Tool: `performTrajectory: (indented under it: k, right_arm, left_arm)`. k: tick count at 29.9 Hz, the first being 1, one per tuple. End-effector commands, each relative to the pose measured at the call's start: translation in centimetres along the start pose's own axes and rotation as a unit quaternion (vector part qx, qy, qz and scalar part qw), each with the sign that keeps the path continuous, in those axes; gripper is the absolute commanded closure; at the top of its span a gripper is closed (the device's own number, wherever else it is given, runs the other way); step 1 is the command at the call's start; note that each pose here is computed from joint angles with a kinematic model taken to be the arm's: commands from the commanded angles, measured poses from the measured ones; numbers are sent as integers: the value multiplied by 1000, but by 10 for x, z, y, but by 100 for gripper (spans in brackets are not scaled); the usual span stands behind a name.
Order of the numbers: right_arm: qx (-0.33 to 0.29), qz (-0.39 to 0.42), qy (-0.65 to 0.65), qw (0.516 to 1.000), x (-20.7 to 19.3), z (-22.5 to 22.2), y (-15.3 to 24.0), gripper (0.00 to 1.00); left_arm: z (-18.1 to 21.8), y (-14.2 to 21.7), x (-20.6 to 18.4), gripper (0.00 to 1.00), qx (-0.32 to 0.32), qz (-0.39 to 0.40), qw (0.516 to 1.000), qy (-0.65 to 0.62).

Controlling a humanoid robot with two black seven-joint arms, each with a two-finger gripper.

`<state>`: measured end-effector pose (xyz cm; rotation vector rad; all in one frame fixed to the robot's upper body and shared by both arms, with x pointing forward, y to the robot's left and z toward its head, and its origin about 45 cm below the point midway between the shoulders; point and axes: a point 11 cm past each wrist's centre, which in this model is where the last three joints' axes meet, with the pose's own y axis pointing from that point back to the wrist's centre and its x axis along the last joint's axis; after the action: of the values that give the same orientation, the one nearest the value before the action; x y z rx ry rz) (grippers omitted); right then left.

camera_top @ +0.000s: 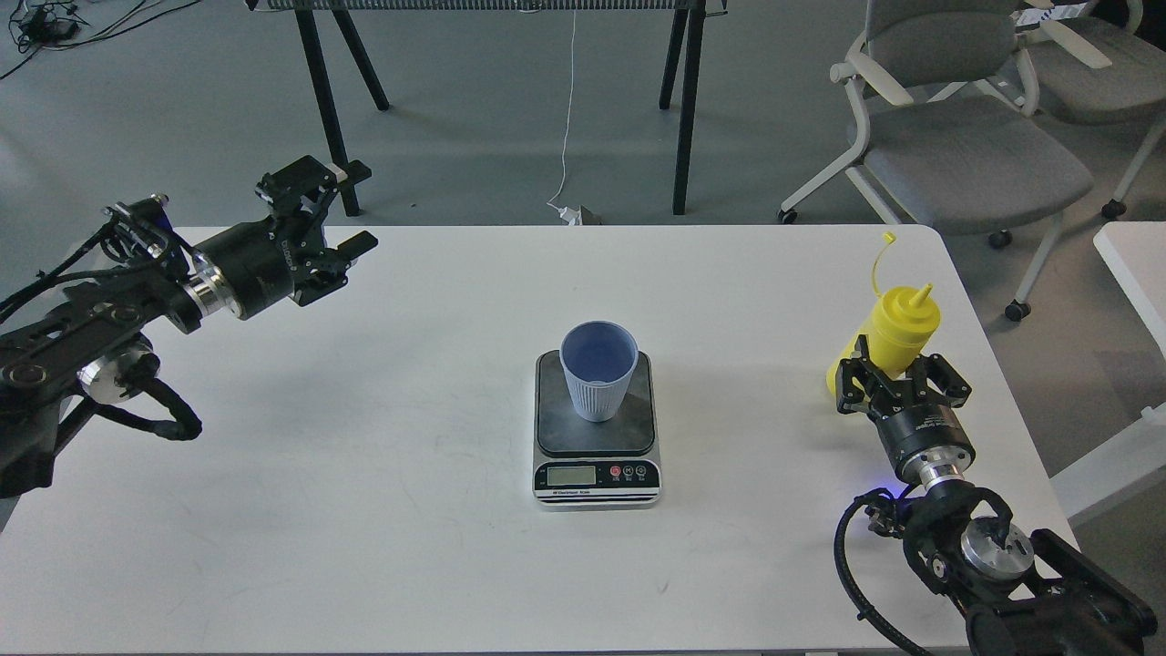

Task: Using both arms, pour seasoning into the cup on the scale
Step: 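Open the right gripper and release the yellow bottle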

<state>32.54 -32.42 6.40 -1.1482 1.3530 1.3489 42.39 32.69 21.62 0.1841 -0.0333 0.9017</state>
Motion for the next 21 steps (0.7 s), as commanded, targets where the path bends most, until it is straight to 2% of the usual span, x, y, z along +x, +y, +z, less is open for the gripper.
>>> performTrajectory:
  k: [1,9,13,14,16,21]
  right_arm:
    - [4,6,3,1000,4,-3,1,83]
    - [3,13,14,1000,10,-1,3,77]
    - [2,13,12,1000,11,2,2,69]
    - [2,13,12,1000,11,2,2,65]
    - [2,12,12,1000,10,3,2,48]
    - [-1,9,12,1000,8,4,1,19]
  left_arm:
    - [0,0,0,1,0,0,1000,0]
    - [0,0,0,1,0,0,1000,0]
    - [0,0,0,1,0,0,1000,0]
    - [0,0,1,1,0,1,1000,0]
    - [0,0,1,1,0,1,1000,0]
    - [0,0,1,1,0,1,1000,0]
